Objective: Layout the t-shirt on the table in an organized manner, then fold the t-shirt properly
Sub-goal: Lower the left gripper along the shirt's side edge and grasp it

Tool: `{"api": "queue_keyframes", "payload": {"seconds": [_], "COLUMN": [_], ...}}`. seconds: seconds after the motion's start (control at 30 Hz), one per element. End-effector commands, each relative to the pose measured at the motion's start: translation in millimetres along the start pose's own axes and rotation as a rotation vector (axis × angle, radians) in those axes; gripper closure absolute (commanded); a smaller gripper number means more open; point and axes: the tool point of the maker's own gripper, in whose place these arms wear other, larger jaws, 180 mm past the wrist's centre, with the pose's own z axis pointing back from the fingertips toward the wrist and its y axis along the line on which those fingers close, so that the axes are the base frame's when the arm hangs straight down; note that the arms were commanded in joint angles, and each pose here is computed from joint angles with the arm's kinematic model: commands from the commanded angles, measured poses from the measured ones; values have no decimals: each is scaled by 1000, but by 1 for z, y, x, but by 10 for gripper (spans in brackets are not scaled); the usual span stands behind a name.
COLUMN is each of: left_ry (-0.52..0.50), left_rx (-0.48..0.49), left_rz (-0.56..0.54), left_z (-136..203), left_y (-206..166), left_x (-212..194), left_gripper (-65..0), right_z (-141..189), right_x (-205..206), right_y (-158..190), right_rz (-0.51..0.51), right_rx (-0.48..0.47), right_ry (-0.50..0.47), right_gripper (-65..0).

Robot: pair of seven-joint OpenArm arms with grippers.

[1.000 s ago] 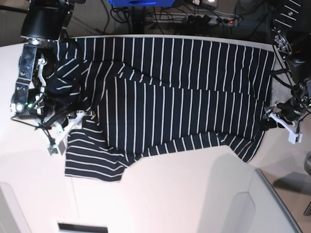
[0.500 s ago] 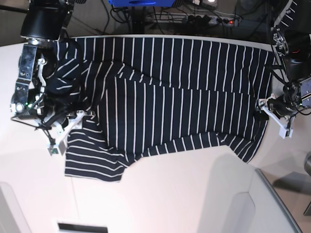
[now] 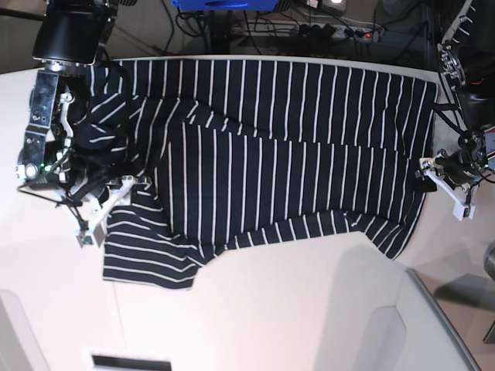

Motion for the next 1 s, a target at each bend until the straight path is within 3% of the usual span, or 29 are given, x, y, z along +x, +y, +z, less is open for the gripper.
{"api": "queue_keyframes", "payload": {"seconds": [0.0, 0.97], "left_ry": [-46, -2], "left_rx": [16, -4], "left_rz": [-7, 2], "left_z": [7, 1], "left_y": [10, -1], "left_x": [16, -9], "left_gripper": [-474, -472], "right_z": [5, 6], "right_x": [18, 16], "right_y": [0, -2], "right_rz": [14, 8], "right_rx": [1, -2], "right_ry": [-55, -53], "right_gripper": [-306, -306]}}
